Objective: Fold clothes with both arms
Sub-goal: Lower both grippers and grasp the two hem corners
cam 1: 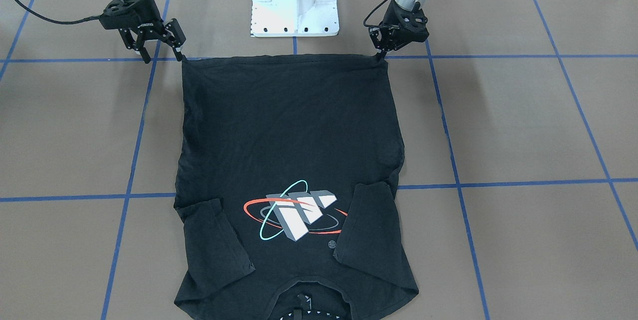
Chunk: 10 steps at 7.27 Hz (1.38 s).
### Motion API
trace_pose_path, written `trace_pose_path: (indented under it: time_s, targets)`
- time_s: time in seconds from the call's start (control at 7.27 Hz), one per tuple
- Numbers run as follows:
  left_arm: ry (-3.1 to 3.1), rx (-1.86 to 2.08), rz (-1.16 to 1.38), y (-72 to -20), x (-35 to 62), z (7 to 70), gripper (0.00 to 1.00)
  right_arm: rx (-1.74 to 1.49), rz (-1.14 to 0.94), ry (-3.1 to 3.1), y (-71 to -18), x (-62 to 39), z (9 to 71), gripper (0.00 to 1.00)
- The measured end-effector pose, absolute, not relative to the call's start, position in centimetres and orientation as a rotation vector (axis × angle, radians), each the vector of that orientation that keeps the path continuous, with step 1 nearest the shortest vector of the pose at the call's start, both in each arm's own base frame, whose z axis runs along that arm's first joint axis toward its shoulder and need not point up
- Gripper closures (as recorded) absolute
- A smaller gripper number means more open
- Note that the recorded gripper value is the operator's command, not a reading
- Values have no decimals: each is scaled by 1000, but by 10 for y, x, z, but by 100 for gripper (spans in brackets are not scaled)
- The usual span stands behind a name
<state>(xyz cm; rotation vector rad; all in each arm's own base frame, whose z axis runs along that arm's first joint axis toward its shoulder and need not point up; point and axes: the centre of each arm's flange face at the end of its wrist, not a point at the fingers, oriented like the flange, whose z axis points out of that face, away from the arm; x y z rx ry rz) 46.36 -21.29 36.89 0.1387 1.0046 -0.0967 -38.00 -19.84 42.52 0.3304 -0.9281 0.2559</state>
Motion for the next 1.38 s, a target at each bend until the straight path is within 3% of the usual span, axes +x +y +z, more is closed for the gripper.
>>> trace_pose_path:
  time_s: [0.14,0.55,1.1,1.24,1.38]
  targets:
    - [1004,154,-105,-214,463,368,100,336,258,-942,-195,-394,424,24]
    - [1002,169,-114,-216,463,368,100,339,261,-942,-188,-417,428,60]
    - [999,170,-116,-216,462,370,100,324,249,-930,-174,-423,430,62]
    - [998,169,-116,-216,462,370,100,321,242,-929,-170,-424,431,69]
    - [998,169,-116,-216,462,370,100,318,236,-929,-167,-425,431,92]
